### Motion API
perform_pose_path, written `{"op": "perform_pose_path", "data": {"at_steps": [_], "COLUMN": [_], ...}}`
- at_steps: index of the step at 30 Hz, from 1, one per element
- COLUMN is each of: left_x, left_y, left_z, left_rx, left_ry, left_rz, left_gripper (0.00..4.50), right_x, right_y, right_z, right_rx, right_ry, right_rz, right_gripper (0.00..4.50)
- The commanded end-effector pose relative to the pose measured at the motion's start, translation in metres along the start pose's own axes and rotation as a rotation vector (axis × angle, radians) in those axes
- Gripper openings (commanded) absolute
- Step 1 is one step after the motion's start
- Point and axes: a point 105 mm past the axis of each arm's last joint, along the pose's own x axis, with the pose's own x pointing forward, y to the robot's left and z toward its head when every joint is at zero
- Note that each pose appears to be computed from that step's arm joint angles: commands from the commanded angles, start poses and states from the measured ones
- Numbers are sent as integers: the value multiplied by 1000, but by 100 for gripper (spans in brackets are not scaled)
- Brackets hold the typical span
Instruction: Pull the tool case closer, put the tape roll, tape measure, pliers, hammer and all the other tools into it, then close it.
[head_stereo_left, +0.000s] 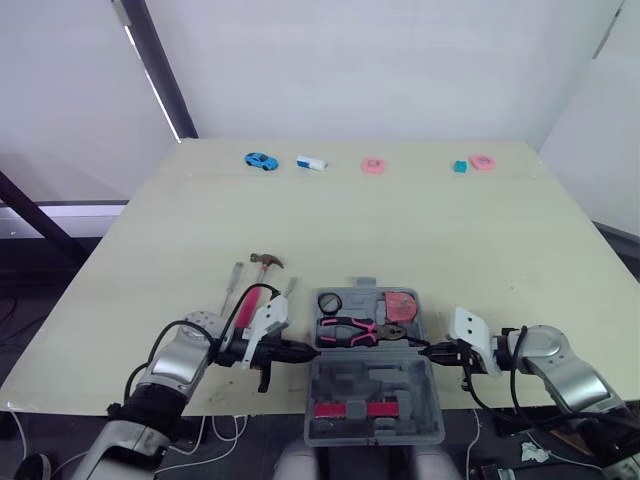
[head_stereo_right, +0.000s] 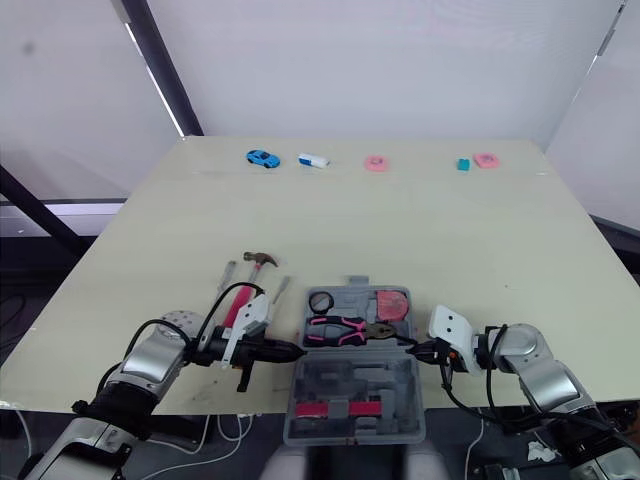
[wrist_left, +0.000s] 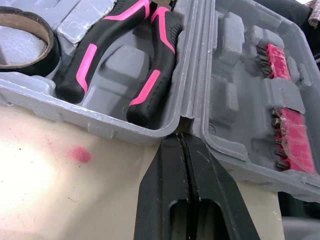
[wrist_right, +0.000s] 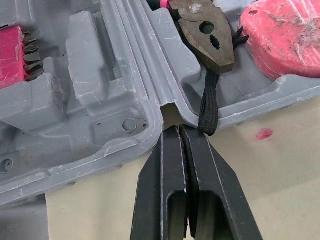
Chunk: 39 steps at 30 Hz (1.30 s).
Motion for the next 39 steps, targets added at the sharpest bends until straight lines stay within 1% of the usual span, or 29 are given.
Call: {"op": "perform_pose_path", "data": {"at_steps": [1, 7, 16, 23, 34, 39], "left_x": [2, 6, 13, 16, 14, 9], "left_y": [5, 10, 29, 42, 48, 56], "left_z": [12, 18, 30, 33, 34, 36], "left_rx": [59, 74, 93, 101, 108, 111], "left_ry": [-25, -28, -23, -16, -19, -28], "left_rz": [10, 16, 49, 82, 97, 141], "left_gripper": [0, 0, 0, 0, 0, 0], "right_x": [-1, 1, 4, 9, 14, 17], "right_y": [-5, -13, -34, -50, -53, -54], "right_z": [10, 12, 16, 23, 23, 23], "right_rx": [-17, -13, -45, -69, -77, -77], "right_ry": [-38, -54, -67, -90, -92, -93], "right_rz": [-15, -54, -132, -193, -193, -196], "right_gripper": [5, 5, 5, 5, 5, 5]}}
